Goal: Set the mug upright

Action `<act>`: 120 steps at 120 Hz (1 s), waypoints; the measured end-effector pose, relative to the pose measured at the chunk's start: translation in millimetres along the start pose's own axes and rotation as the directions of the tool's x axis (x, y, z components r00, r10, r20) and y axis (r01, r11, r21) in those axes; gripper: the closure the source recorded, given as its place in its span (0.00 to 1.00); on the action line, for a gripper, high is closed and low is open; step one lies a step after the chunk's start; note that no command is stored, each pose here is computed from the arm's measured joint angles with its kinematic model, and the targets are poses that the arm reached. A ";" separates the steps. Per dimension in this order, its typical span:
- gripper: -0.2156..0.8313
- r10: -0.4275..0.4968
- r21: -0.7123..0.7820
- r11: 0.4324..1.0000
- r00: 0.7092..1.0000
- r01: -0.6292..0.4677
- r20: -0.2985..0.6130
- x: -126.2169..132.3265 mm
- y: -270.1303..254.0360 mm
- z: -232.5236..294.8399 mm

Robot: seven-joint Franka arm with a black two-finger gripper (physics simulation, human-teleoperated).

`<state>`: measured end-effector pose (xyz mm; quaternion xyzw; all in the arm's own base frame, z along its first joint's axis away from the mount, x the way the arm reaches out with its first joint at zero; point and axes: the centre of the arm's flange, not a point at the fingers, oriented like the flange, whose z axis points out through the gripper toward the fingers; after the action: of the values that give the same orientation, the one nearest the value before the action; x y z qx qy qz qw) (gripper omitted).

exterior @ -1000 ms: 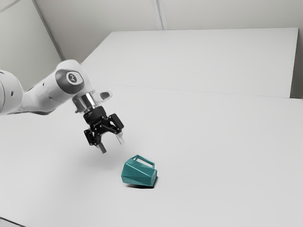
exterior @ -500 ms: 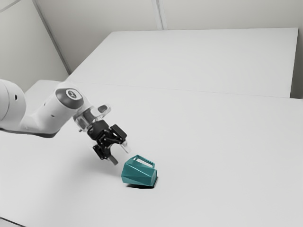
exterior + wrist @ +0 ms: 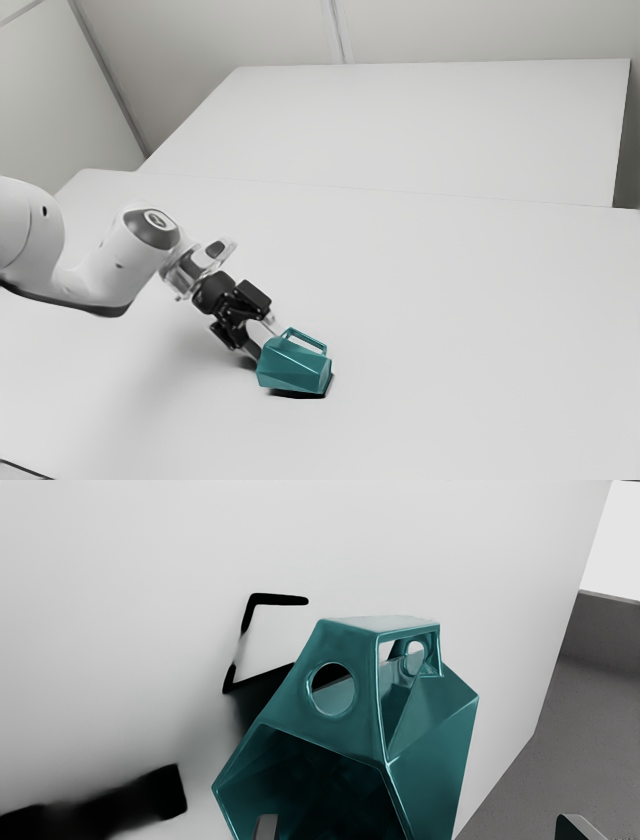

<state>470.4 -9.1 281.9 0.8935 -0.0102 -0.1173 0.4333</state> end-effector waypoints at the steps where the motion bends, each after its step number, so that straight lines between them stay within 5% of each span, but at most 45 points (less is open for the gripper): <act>1: 0.21 0.003 -0.001 1.000 1.000 -0.003 -0.001 0.3 0.2 0.6; 60: 0.22 0.107 -0.034 0.994 0.994 -0.107 -0.010 -3.0 5.2 33.8; 94: 0.71 0.154 -0.035 0.987 0.988 -0.154 -0.014 -0.9 12.6 39.9; 120: 0.85 0.198 -0.023 0.980 0.980 -0.199 -0.030 4.7 24.2 34.1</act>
<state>469.6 -51.1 279.4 0.8838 -0.0917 -0.0614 0.4546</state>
